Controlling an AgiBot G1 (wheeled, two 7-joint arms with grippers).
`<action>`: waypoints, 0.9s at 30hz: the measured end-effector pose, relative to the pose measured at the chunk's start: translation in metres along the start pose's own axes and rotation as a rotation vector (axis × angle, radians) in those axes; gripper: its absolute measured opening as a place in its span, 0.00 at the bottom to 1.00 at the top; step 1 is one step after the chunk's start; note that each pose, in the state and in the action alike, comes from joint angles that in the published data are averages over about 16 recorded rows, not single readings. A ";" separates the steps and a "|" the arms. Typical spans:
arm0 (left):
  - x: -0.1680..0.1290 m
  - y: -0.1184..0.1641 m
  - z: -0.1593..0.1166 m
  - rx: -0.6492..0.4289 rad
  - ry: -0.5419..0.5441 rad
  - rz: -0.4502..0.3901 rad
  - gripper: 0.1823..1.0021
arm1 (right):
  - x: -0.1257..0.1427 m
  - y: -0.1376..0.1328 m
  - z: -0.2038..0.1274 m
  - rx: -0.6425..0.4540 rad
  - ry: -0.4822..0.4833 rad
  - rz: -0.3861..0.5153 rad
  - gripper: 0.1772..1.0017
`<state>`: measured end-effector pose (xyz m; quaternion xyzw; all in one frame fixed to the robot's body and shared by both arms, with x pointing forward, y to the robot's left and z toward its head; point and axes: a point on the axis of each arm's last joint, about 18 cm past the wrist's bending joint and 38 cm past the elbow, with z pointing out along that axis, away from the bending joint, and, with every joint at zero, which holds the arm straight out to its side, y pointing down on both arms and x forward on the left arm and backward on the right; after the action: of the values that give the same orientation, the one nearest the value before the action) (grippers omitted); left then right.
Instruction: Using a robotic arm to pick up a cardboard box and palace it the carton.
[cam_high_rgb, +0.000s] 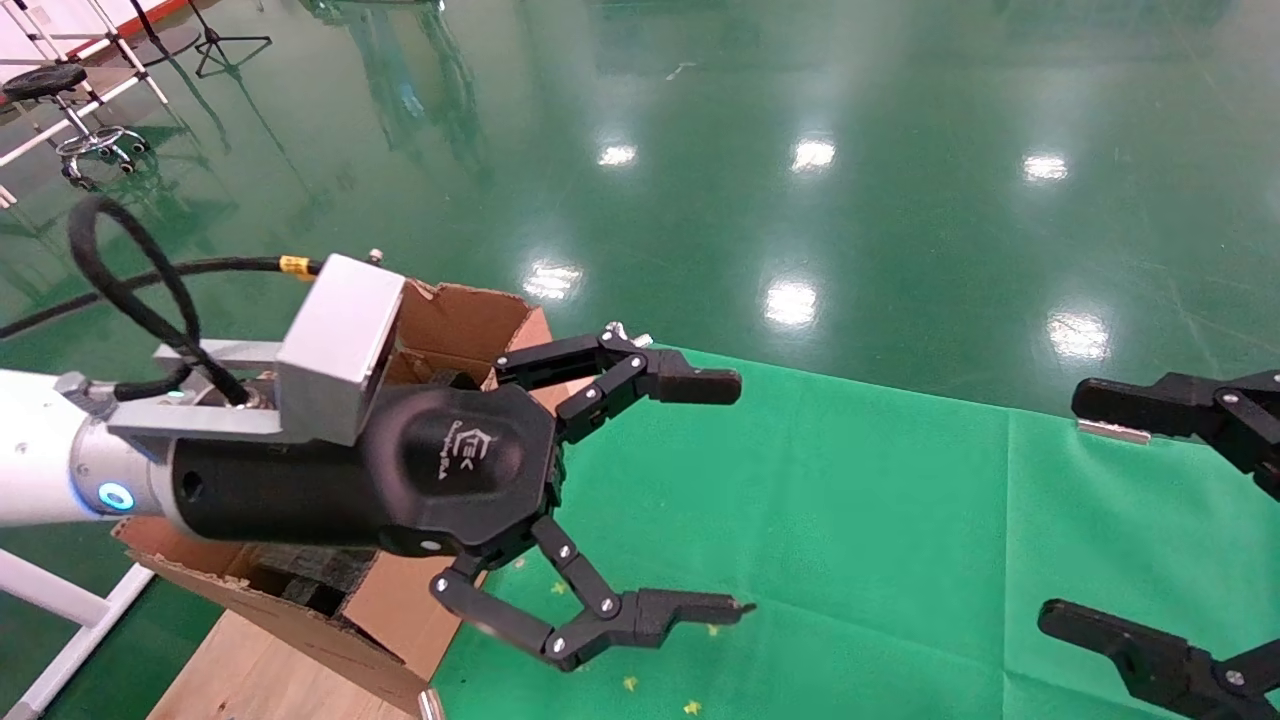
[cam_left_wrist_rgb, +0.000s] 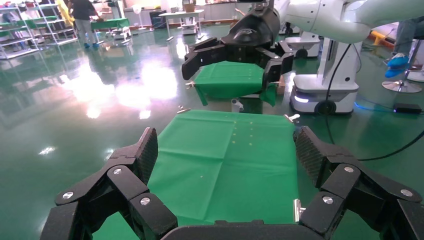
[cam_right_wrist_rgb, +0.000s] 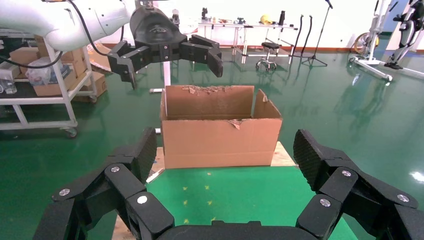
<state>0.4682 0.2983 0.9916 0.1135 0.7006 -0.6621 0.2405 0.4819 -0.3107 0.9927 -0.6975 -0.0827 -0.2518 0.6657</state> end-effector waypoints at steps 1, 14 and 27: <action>0.000 0.000 0.000 -0.001 -0.001 -0.001 1.00 | 0.000 0.000 0.000 0.000 0.000 0.000 1.00; -0.005 0.002 0.000 -0.012 -0.013 -0.009 1.00 | 0.000 0.000 0.000 0.000 0.000 0.000 1.00; -0.006 0.003 0.000 -0.016 -0.017 -0.011 1.00 | 0.000 0.000 0.000 0.000 0.000 0.000 1.00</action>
<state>0.4750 0.3000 0.9920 0.1019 0.7044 -0.6588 0.2436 0.4819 -0.3107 0.9927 -0.6975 -0.0827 -0.2518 0.6657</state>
